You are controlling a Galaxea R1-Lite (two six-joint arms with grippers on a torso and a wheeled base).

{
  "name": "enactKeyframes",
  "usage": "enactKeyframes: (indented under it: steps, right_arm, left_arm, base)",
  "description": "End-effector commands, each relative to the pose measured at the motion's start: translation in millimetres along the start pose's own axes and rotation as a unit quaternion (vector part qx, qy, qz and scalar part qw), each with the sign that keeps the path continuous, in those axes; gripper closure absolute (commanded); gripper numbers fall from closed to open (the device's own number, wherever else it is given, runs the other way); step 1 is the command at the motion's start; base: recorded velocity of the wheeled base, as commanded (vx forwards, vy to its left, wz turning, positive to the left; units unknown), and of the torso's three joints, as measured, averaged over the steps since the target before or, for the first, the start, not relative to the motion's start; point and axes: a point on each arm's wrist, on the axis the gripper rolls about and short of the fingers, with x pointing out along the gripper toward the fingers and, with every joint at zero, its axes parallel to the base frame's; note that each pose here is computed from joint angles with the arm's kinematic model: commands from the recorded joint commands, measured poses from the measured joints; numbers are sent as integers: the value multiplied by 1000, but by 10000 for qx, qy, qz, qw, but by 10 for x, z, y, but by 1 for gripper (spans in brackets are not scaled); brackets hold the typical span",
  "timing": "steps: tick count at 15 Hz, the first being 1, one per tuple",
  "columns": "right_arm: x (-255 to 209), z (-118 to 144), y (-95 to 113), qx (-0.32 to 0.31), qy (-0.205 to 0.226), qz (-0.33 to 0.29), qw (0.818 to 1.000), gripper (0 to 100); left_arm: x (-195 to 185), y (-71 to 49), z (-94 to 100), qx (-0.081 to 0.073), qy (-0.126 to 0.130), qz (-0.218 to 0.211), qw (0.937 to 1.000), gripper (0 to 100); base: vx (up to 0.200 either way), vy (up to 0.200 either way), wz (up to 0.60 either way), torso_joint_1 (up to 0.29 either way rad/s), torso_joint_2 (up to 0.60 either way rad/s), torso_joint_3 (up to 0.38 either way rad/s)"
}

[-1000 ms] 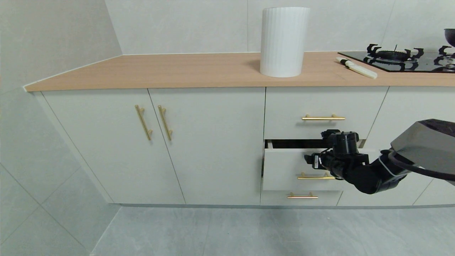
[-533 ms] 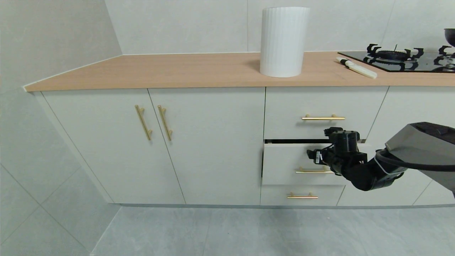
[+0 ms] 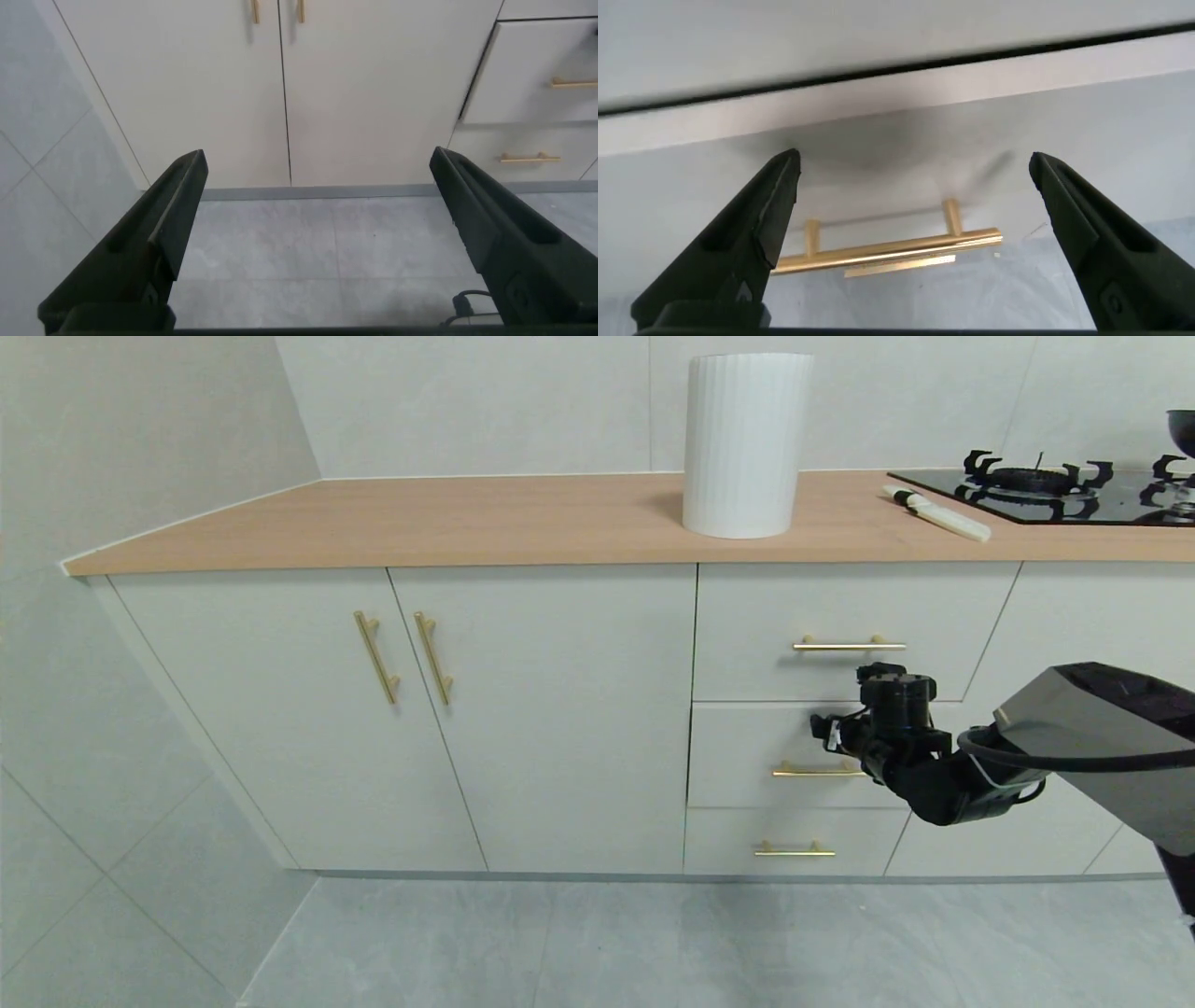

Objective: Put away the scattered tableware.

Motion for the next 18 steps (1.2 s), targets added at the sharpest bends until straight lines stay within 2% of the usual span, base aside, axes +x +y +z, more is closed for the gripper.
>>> enactKeyframes:
  steps: [1,6,12,15,18]
  right_arm:
    - [82,-16,12,76,-95,-83,9999,0]
    - [134,-28,25,133,-260,-93,9995,0]
    - [29,24,-1,121,-231,-131,9996,0]
    - [-512,208,-98,45,-71,-52,10000,0]
    - [-1279,530,-280,100,-244,214,9994,0]
  left_arm:
    - [1,0,0,-1,9,2,10000,0]
    - [1,0,2,0,2,2,10000,0]
    - [1,0,0,-1,9,2,10000,0]
    - [1,0,0,-1,9,2,10000,0]
    - [1,0,2,0,2,2,10000,0]
  base:
    - [0,0,0,0,0,0]
    - [0,0,0,0,0,0]
    - [0,0,0,0,0,0]
    - [0,0,0,0,0,0]
    - [0,0,0,0,0,0]
